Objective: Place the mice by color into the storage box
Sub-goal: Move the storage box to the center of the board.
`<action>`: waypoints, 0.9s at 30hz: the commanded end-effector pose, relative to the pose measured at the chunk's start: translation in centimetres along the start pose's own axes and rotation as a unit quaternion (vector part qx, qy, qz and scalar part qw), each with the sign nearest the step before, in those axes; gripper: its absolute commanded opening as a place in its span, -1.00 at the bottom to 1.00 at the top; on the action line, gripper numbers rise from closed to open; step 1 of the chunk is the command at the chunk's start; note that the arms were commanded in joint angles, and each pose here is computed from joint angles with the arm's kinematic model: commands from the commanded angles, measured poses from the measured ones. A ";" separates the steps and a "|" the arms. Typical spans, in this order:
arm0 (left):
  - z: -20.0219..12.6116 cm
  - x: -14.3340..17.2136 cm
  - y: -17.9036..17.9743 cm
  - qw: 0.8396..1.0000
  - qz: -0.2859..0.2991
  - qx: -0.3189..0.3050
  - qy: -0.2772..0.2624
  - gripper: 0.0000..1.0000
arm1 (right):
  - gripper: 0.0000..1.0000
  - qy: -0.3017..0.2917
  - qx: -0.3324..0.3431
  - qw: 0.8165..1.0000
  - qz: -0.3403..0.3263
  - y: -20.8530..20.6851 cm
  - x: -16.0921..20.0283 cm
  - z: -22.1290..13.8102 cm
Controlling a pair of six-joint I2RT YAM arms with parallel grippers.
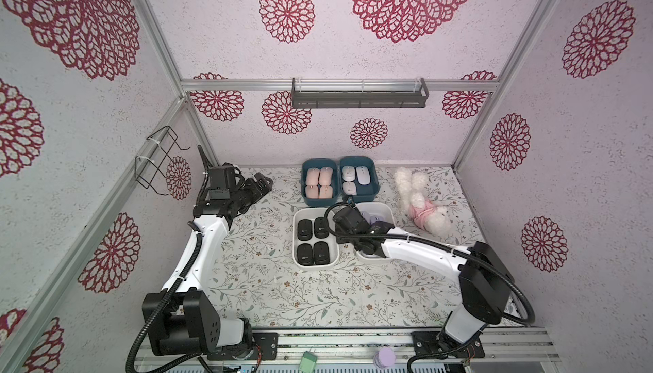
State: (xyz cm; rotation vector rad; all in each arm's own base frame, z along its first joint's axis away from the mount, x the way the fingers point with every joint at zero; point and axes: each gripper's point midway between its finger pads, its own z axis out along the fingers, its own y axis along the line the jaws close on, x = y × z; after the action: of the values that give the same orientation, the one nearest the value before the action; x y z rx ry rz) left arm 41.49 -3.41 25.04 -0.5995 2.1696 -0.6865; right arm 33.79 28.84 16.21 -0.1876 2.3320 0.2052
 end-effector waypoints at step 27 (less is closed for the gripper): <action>0.9 0.5 -0.7 1.000 0.027 -0.004 0.012 0.94 | -0.88 0.141 0.004 0.990 0.025 -13.6 6.1 3.9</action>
State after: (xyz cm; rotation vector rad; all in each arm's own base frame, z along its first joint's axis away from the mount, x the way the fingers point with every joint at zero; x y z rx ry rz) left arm 41.52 -4.40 23.99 -0.5659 2.2154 -0.6679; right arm 35.43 14.04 7.75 -0.1132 2.6288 0.1433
